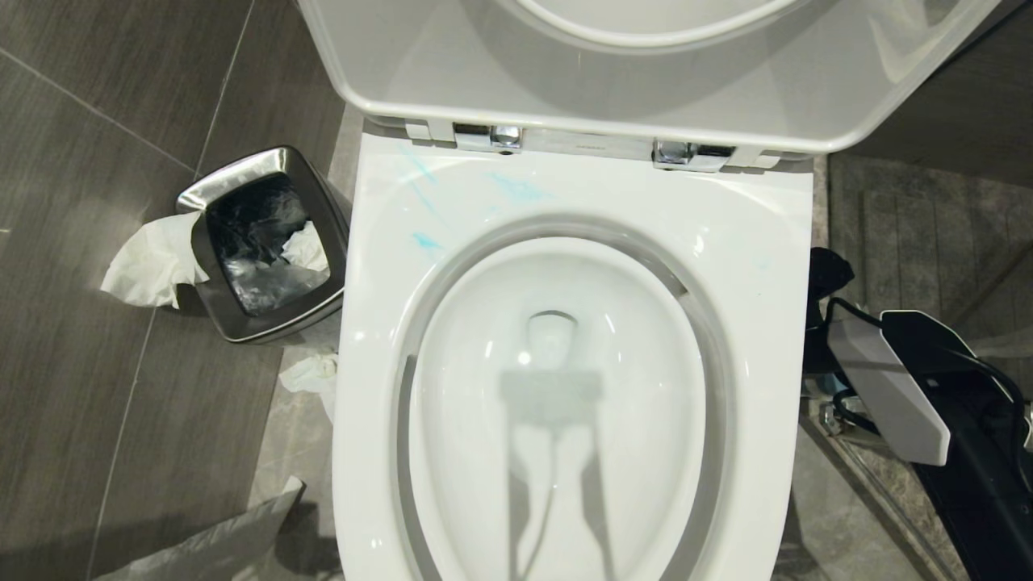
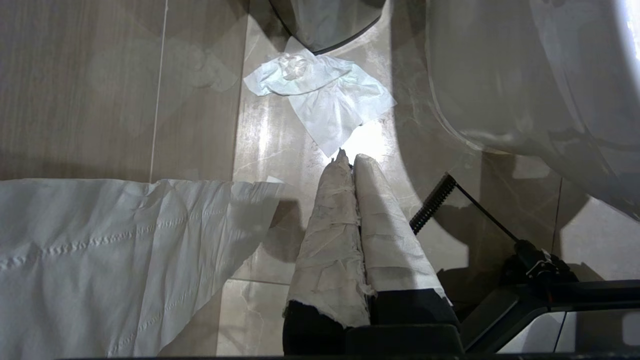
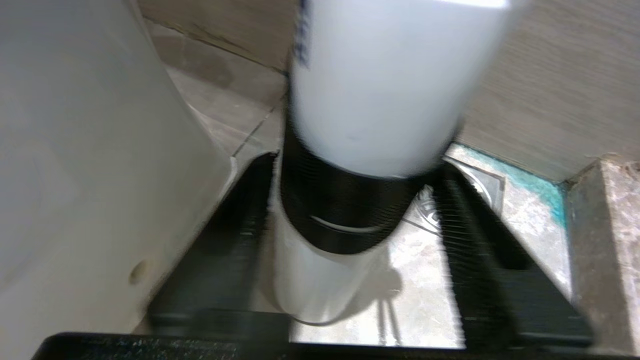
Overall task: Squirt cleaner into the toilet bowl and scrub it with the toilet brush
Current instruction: Pour in the cleaning agent
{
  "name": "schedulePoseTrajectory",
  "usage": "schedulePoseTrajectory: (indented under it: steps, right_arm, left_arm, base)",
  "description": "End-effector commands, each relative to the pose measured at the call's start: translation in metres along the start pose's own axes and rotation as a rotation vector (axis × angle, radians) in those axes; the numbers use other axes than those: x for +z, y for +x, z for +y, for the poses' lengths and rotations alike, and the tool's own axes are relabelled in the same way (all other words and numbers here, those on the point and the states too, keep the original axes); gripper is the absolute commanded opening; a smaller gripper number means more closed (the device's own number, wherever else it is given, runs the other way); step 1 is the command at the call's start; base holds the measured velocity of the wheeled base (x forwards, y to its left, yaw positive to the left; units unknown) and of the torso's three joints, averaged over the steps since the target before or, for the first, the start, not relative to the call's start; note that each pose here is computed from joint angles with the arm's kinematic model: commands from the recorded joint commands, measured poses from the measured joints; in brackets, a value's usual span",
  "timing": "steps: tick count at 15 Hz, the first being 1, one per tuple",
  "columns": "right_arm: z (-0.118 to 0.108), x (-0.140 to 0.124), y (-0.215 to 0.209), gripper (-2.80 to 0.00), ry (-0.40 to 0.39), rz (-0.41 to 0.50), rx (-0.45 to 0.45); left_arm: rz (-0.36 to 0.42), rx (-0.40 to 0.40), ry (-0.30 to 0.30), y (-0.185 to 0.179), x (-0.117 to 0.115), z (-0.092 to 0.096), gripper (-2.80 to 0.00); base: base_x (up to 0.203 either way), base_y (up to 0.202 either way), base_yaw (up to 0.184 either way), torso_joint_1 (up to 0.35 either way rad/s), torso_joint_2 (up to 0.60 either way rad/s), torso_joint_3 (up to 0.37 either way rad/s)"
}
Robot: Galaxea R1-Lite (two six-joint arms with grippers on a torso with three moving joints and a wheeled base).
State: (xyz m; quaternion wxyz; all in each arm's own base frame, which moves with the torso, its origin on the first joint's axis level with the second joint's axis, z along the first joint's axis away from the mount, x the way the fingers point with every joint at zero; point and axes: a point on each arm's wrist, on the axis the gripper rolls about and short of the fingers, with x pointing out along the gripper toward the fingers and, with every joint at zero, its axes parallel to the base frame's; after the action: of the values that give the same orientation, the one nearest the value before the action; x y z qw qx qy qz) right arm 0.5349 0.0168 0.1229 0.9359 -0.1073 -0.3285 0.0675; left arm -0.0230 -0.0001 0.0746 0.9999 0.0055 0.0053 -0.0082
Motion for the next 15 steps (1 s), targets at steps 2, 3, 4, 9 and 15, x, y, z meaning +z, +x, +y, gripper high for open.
schedulePoseTrajectory:
  steps: [2,3,4,9,15]
  right_arm:
    - [-0.0002,0.0027,0.0009,-2.8,-0.003,-0.012,0.0]
    - [-0.0002,0.0025,0.0007,-2.8,-0.003,-0.012,-0.001]
    - [-0.0009,0.0018,0.0003,-2.8,-0.004,-0.012,-0.004]
    - [-0.002,0.0033,0.0002,-2.8,-0.007,-0.023,-0.009]
    - [-0.0005,0.0029,-0.0039,-2.8,-0.012,-0.046,-0.02]
  left_arm:
    - [0.0,0.0,0.0,0.0,0.0003,0.0,-2.8]
    - [0.0,0.001,0.0,0.0,0.0003,0.0,-2.8]
    - [0.002,-0.001,0.0,0.0001,0.0,0.0,-2.8]
    - [0.0,-0.001,0.0,0.0,0.0003,0.0,-2.8]
    - [0.002,0.001,0.0,0.0001,-0.0001,0.0,-2.8]
  base:
    - [0.0,0.0,0.0,0.0,0.0,0.0]
    - [0.0,0.0,0.0,0.0,0.0,0.0]
    - [0.0,0.0,0.0,0.0,0.0,0.0]
    - [0.0,0.0,0.0,0.0,0.0,0.0]
    - [0.0,0.0,0.0,0.0,0.0,0.0]
